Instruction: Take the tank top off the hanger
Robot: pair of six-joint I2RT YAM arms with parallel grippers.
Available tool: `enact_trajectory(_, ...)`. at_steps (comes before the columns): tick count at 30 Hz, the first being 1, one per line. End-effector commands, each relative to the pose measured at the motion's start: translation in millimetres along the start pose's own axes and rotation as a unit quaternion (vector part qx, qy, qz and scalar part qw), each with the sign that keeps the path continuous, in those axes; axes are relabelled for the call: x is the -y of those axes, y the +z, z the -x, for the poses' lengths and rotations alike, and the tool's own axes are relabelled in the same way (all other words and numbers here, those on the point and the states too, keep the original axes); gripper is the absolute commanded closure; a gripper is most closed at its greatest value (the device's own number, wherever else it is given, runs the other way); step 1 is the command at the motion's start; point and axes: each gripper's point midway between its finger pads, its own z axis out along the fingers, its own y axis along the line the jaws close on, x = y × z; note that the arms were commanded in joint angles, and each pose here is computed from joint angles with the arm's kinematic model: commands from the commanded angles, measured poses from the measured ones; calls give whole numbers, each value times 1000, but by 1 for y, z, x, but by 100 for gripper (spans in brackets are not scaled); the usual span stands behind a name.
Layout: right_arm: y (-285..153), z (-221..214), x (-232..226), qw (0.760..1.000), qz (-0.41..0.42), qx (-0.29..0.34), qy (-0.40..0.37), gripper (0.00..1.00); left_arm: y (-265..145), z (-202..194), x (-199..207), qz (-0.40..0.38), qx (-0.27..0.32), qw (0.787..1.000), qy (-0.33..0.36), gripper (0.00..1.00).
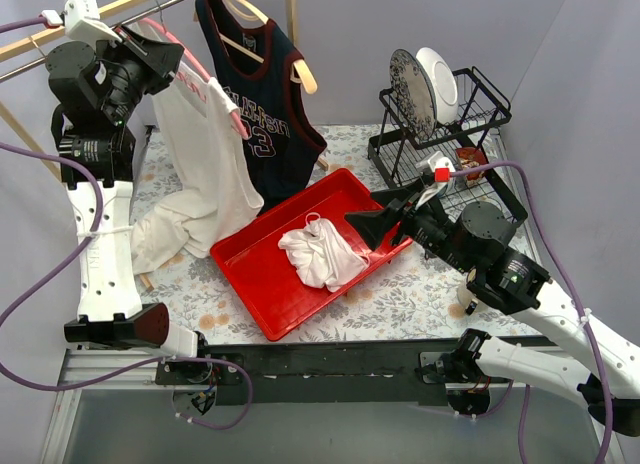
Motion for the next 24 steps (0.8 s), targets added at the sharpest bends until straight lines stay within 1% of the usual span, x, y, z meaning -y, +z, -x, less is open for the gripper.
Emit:
enact_trajectory(1,-4,28,-13,999,20,32,0,18,-13,17,25,-32,10,999,-1,100)
enact_trajectory(3,-3,26,-14,999,24,27,2,18,-13,17,28,-40,7,999,-4,100)
enact_trajectory(9,-4,25,-12,999,19,30,6,18,-21,15,26,-31,11,999,-8,100)
enact_trajectory(11,-5,26,-12,999,20,32,7,18,-23,13,20,-13,10,1000,-13,62)
enact_trajectory(12,-6,26,-13,999,21,32,7,18,-27,15,19,-6,12,1000,-15,50)
enact_trajectory(13,-6,27,-13,999,21,32,7,18,-33,19,21,0,18,1000,-16,43)
enact_trajectory(14,-6,27,-13,999,21,31,8,18,-36,16,14,23,14,999,-20,36)
enact_trajectory(17,-8,22,-12,999,22,30,13,18,-47,11,5,49,14,998,-24,33)
enact_trajectory(19,-11,22,-12,999,23,33,15,18,-46,9,0,55,20,998,-25,33)
enact_trajectory(20,-11,21,-11,999,22,34,14,18,-42,2,-6,61,12,998,-29,33)
enact_trajectory(24,-13,22,-12,999,24,34,14,18,-23,-7,-16,61,1,997,-44,34)
